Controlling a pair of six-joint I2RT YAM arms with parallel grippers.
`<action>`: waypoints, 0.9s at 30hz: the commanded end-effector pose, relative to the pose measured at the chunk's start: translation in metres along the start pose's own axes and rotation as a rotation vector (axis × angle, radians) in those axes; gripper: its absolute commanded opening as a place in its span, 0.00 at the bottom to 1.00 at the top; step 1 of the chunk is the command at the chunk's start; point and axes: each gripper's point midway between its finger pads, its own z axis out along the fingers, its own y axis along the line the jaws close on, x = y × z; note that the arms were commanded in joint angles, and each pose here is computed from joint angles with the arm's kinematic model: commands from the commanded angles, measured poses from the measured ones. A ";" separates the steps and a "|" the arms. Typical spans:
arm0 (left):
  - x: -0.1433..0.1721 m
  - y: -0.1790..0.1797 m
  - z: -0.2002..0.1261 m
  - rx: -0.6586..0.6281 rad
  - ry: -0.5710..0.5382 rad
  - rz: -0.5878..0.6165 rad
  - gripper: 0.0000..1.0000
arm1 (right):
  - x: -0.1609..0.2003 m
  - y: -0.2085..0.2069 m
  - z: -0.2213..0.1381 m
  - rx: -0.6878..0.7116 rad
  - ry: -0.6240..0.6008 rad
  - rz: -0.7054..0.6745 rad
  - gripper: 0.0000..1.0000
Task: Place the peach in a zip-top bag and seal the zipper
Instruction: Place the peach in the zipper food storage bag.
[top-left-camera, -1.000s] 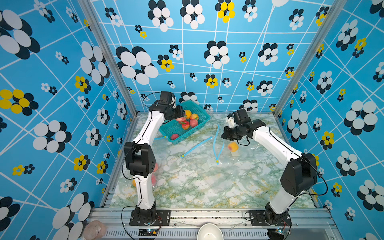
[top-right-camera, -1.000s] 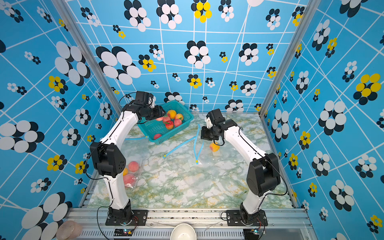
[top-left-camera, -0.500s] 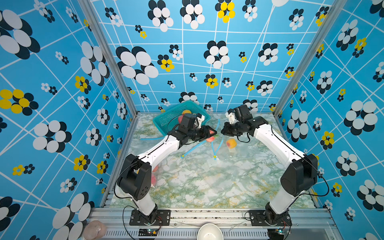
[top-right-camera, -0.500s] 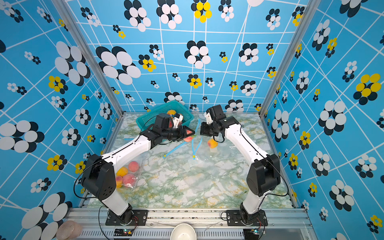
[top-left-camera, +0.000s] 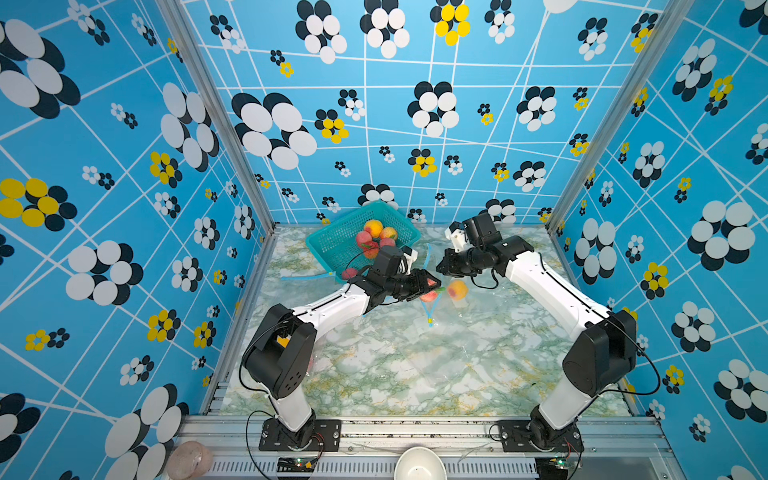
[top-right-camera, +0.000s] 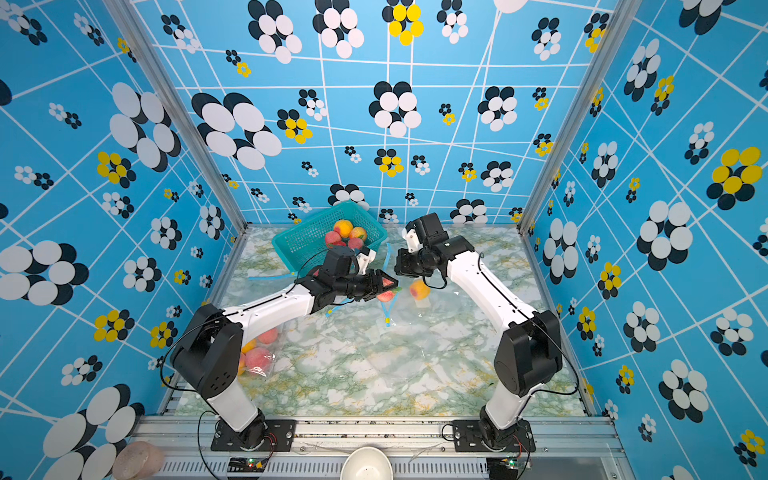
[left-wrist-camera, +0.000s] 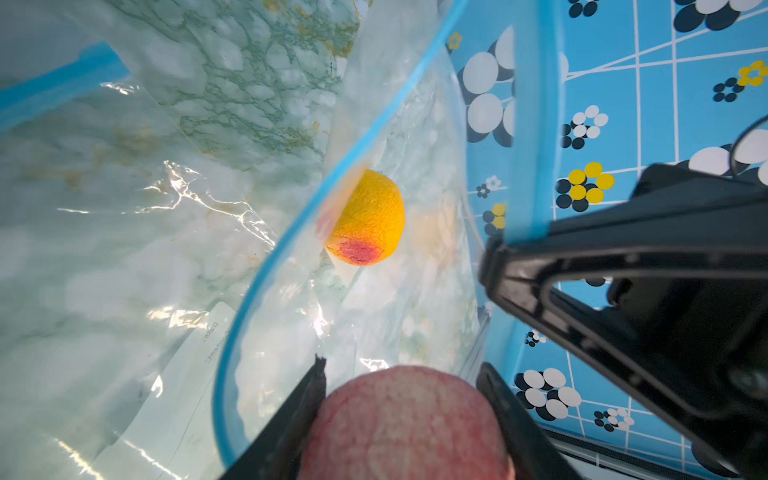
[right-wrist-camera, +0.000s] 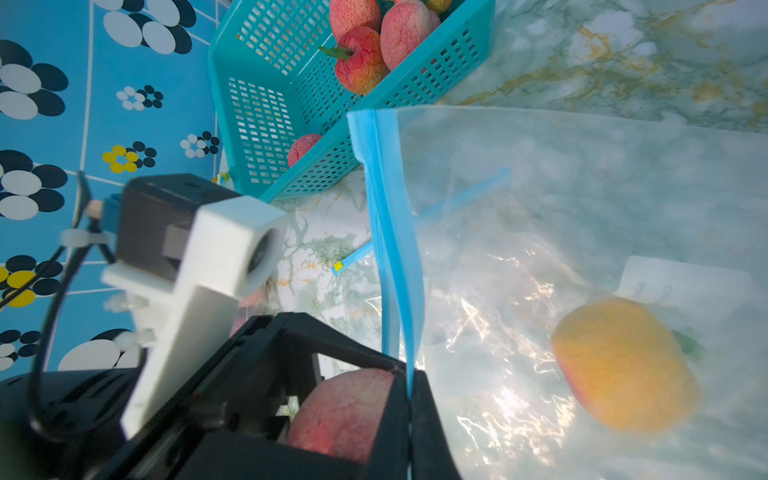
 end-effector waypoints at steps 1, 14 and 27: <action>-0.010 0.004 0.006 -0.025 -0.033 0.002 0.56 | 0.002 0.010 -0.014 -0.033 -0.025 -0.001 0.00; -0.008 0.030 0.012 -0.236 -0.055 0.068 0.63 | 0.002 0.025 -0.023 -0.109 -0.038 0.018 0.00; -0.015 0.014 -0.006 -0.360 -0.124 0.172 0.77 | 0.000 0.026 -0.018 -0.124 -0.048 0.055 0.00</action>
